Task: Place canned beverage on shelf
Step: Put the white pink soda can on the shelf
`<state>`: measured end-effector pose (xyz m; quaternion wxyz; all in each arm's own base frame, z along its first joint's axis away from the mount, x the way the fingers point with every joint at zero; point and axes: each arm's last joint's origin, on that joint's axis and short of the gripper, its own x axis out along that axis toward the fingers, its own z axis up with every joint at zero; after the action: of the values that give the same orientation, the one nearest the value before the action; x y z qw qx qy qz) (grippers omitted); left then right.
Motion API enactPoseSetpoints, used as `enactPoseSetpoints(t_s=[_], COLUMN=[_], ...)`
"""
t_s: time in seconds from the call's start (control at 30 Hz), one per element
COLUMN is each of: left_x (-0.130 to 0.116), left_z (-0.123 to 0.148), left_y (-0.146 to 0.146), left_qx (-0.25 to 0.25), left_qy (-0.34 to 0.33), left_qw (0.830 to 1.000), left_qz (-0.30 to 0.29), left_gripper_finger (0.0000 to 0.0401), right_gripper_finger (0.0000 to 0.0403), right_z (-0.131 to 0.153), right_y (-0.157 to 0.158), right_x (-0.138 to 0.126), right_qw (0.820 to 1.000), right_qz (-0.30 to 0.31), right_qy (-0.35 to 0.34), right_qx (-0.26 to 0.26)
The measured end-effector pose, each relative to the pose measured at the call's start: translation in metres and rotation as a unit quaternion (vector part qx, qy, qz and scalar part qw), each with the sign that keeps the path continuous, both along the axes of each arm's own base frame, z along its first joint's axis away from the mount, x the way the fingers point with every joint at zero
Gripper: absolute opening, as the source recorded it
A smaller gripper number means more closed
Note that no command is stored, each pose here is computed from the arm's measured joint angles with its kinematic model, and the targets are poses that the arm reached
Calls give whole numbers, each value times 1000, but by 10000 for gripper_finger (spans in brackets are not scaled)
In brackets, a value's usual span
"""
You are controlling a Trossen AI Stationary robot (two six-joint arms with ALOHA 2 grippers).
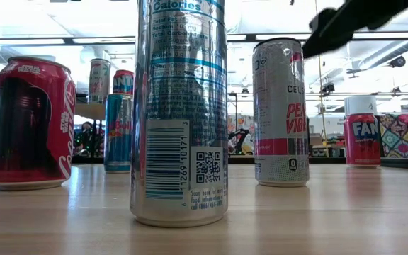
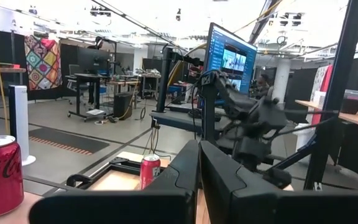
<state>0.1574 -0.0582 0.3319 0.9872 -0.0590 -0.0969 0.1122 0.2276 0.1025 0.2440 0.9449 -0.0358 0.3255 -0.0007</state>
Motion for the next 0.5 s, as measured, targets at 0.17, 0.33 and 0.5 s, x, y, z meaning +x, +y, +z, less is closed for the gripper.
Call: enactPoseSetpoints(t_s=[0.17, 0.33, 0.5], left_x=[0, 1, 2], left_z=[0, 0, 0], left_y=[0, -1, -1], left_qx=[2, 3, 4], left_qy=[-1, 0, 1], left_qw=[1000, 1000, 1000], left_qz=[0, 1, 1], left_gripper_finger=[0, 0, 0], right_gripper_finger=[350, 350, 350], right_z=[-19, -20, -25], right_y=[-6, -10, -6], right_x=[4, 7, 17], right_qw=[1000, 1000, 999], right_qz=[8, 7, 24], right_qy=[1, -4, -20], right_qx=[24, 28, 30])
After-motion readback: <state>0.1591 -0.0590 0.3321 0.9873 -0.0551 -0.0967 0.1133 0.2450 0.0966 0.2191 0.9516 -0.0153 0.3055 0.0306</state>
